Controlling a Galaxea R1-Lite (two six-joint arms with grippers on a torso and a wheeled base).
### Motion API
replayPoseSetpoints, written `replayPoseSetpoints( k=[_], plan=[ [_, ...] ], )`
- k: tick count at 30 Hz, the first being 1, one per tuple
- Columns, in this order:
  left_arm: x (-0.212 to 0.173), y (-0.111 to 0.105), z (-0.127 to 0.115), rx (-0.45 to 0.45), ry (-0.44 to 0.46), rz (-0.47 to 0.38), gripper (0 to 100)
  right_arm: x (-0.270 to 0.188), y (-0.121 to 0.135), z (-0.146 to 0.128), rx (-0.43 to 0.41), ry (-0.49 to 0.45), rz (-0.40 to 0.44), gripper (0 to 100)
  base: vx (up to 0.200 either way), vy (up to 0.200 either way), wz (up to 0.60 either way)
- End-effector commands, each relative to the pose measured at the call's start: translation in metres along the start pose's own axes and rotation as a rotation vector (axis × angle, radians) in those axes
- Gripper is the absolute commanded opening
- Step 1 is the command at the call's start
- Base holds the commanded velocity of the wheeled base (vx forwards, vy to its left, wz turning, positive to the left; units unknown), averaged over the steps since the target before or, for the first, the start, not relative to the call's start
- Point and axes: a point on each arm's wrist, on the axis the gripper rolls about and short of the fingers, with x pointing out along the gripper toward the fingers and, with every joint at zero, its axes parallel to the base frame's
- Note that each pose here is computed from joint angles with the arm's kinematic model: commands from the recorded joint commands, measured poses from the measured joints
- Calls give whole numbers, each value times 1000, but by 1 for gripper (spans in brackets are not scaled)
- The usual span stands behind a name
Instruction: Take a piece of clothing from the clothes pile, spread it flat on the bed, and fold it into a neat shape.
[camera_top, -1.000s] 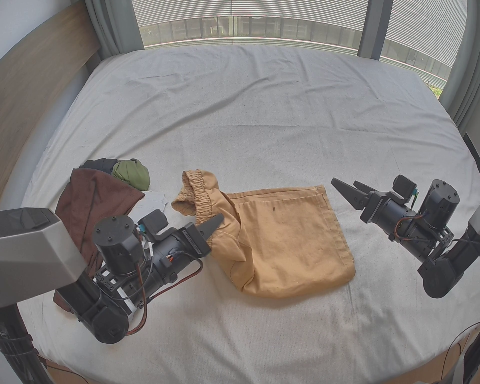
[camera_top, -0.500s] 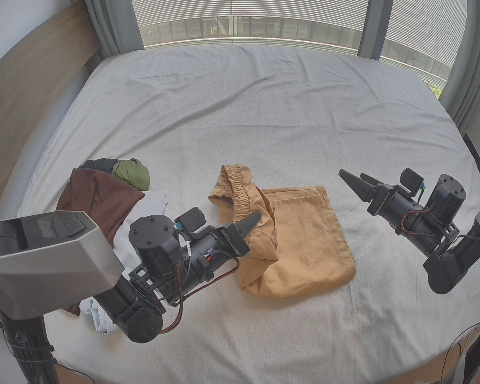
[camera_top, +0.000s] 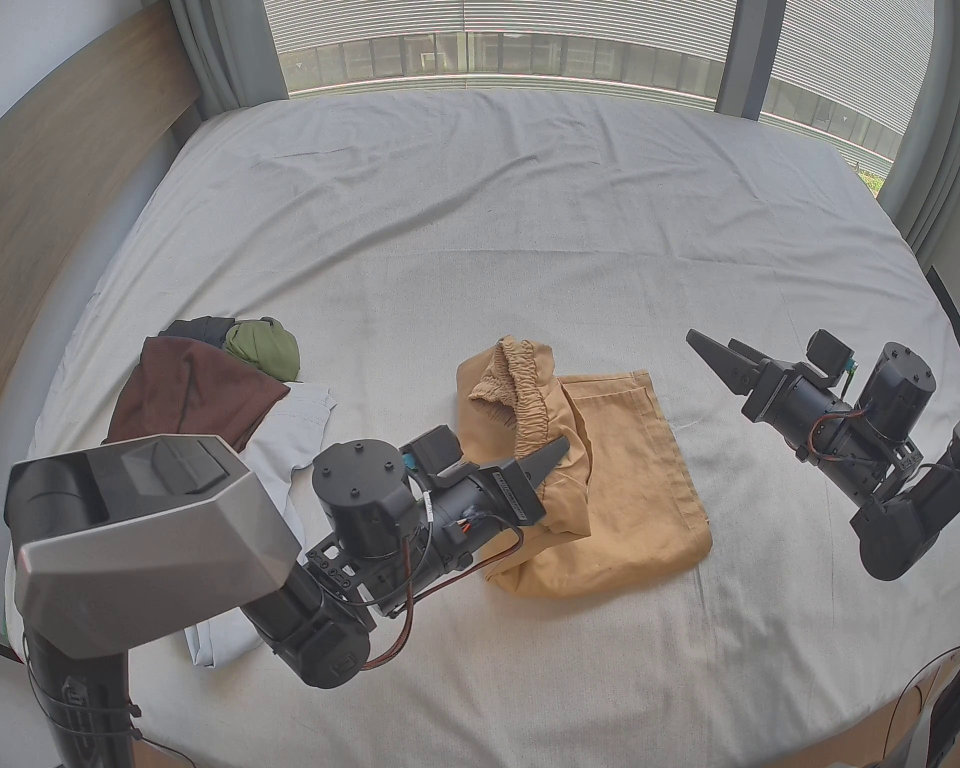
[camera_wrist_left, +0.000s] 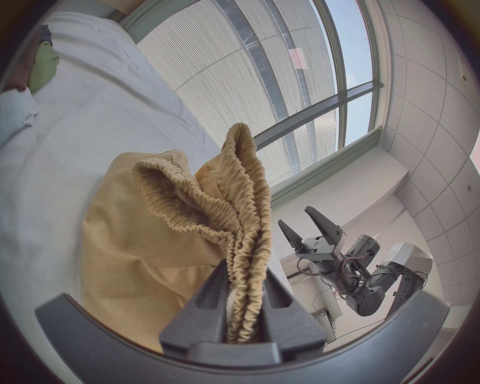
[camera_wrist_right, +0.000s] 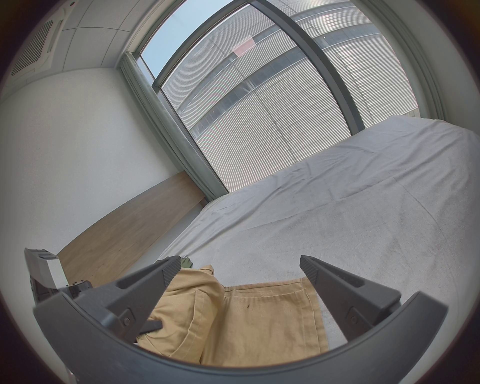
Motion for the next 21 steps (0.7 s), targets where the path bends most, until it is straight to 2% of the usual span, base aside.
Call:
replayPoseSetpoints(
  k=[1, 14, 21],
  plan=[
    [9, 4, -9, -5, 10, -7, 0, 0, -3, 3, -3, -9, -6, 100, 0, 0, 0],
    [31, -10, -24, -16, 64, -44, 0, 2, -4, 4, 0, -5, -11, 100, 0, 0, 0],
    [42, -7, -29, -16, 71, -43, 0, 1, -7, 6, -1, -9, -19, 100, 0, 0, 0]
  ],
)
